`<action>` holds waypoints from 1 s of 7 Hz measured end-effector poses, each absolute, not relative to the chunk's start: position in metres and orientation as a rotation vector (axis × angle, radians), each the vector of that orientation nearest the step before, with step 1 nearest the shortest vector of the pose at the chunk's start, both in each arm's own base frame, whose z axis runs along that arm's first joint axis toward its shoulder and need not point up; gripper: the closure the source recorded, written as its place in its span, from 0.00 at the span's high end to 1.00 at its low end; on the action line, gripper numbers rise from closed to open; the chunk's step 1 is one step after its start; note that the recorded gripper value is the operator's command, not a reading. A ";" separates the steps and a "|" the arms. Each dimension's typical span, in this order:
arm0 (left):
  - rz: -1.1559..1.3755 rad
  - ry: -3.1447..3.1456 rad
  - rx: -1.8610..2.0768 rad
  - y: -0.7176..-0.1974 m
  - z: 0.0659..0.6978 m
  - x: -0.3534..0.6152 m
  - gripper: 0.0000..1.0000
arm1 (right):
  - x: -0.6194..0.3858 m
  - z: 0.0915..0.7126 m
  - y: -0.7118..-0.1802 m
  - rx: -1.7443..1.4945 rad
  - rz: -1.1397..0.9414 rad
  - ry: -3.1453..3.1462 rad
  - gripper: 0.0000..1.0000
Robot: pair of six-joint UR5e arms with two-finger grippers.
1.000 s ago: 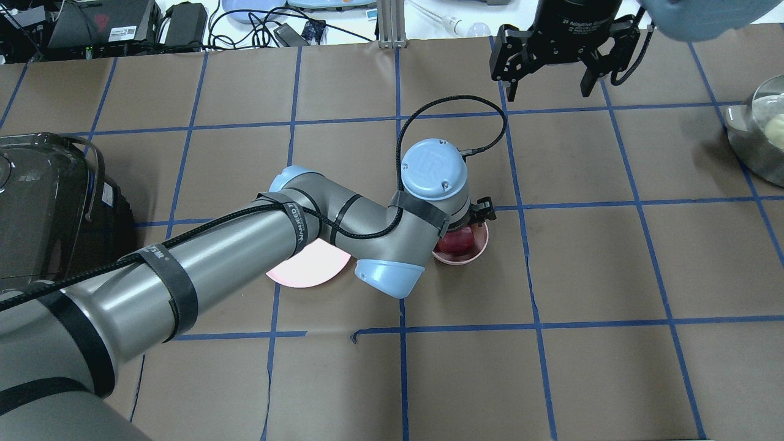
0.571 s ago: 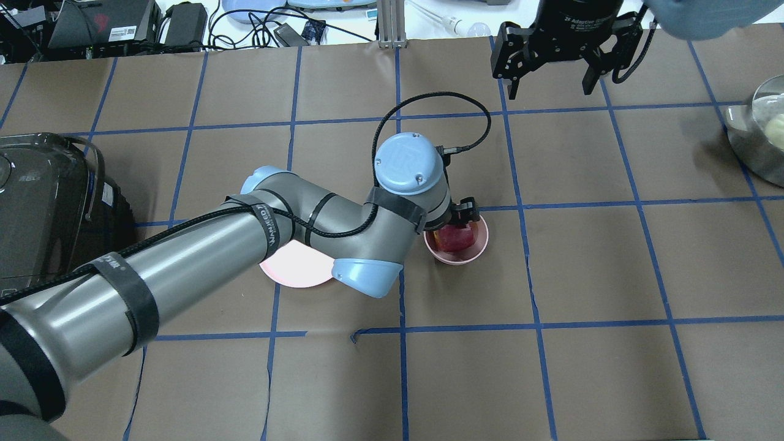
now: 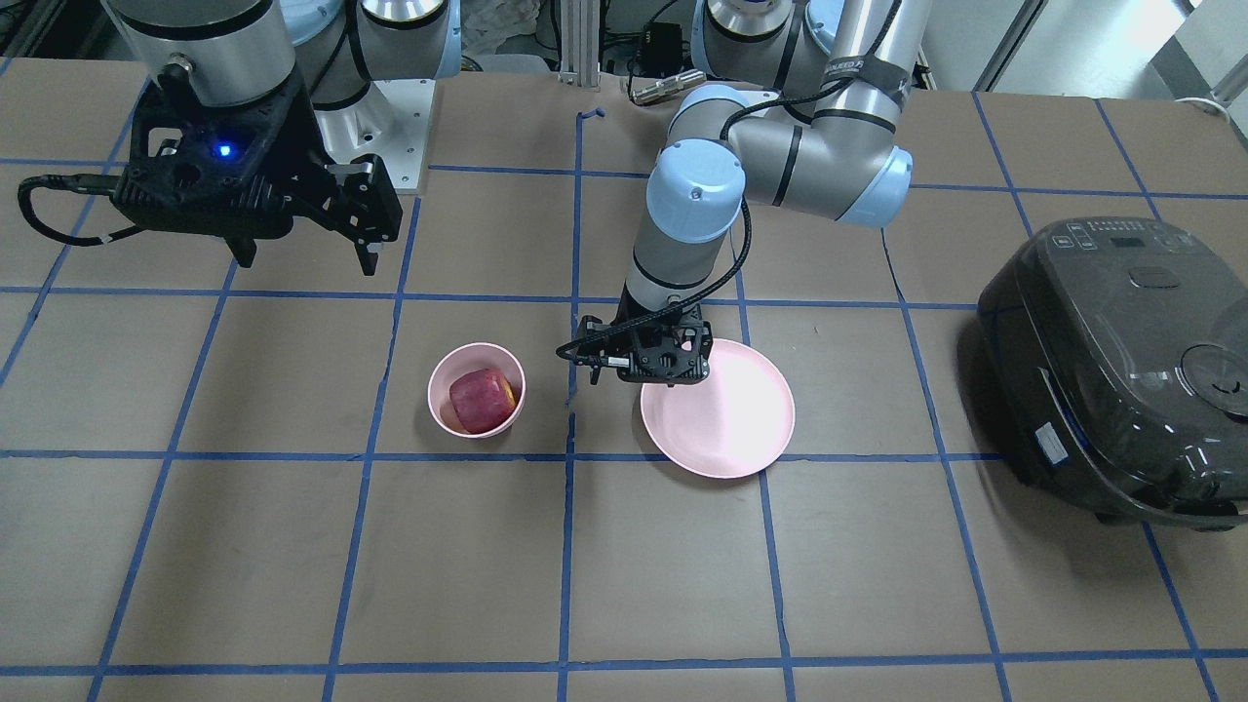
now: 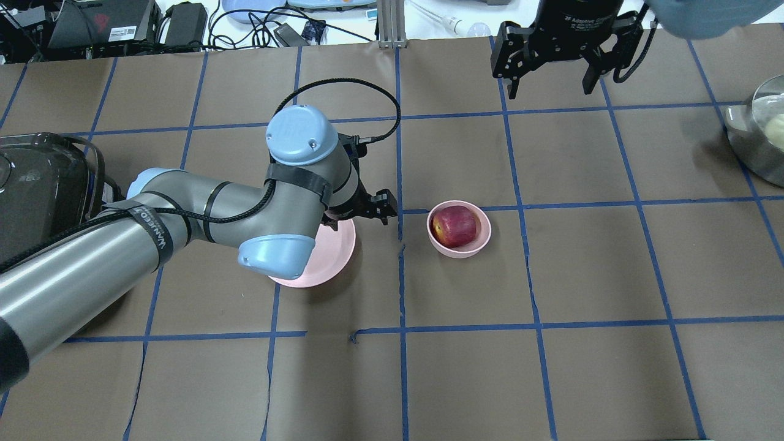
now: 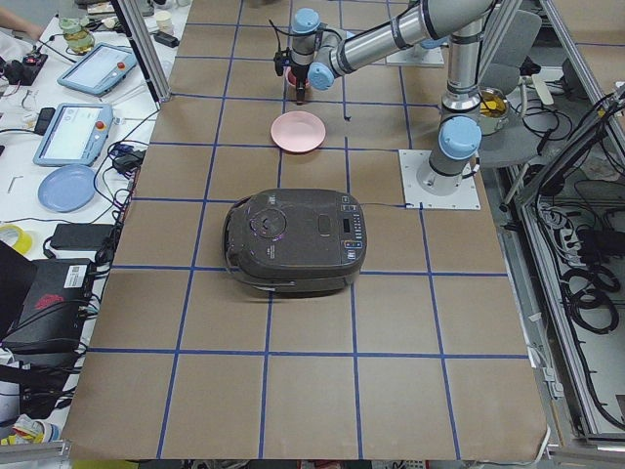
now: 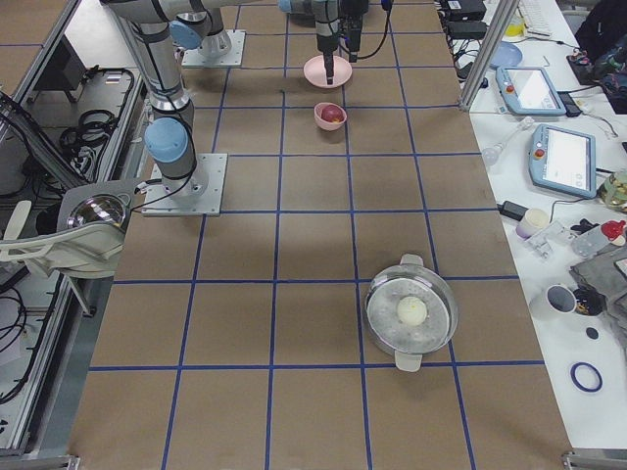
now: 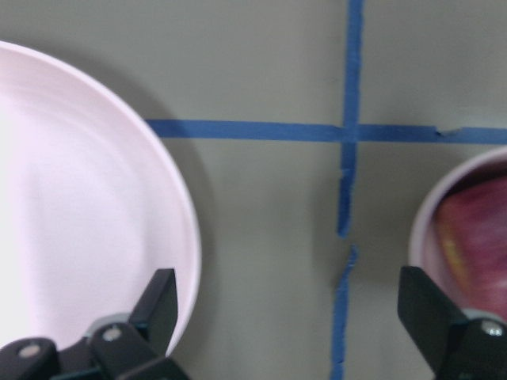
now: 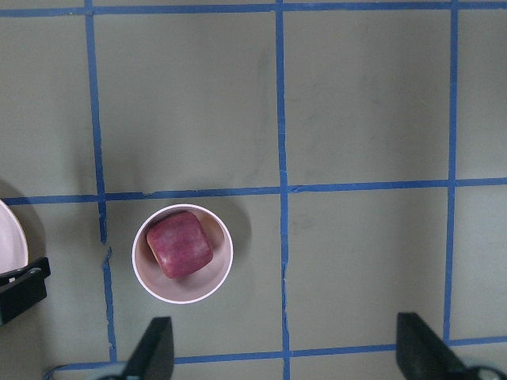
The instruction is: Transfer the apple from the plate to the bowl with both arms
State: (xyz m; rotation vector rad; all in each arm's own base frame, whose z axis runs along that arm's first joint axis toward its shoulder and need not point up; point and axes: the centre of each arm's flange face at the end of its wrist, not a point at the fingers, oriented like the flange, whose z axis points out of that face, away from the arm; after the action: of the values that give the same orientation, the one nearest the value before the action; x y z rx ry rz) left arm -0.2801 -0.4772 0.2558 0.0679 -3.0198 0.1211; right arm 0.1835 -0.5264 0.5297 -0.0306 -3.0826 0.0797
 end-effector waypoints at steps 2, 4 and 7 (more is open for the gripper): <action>0.121 -3.032 0.042 -0.474 0.289 -0.251 1.00 | 0.183 0.530 -0.527 -0.028 0.081 -3.086 1.00; 0.112 -3.068 0.023 -0.479 0.336 -0.186 1.00 | 0.183 0.528 -0.527 -0.031 0.076 -3.087 1.00; 0.046 -3.178 -0.003 -0.485 0.468 -0.132 1.00 | 0.182 0.528 -0.528 -0.029 0.074 -3.086 1.00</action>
State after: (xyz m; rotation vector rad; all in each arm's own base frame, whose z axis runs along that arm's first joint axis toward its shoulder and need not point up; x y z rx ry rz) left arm -0.1321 -0.4850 0.4682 -0.0032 -3.1783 0.0464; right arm 0.1819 -0.5275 0.5276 -0.0286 -3.0859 0.0740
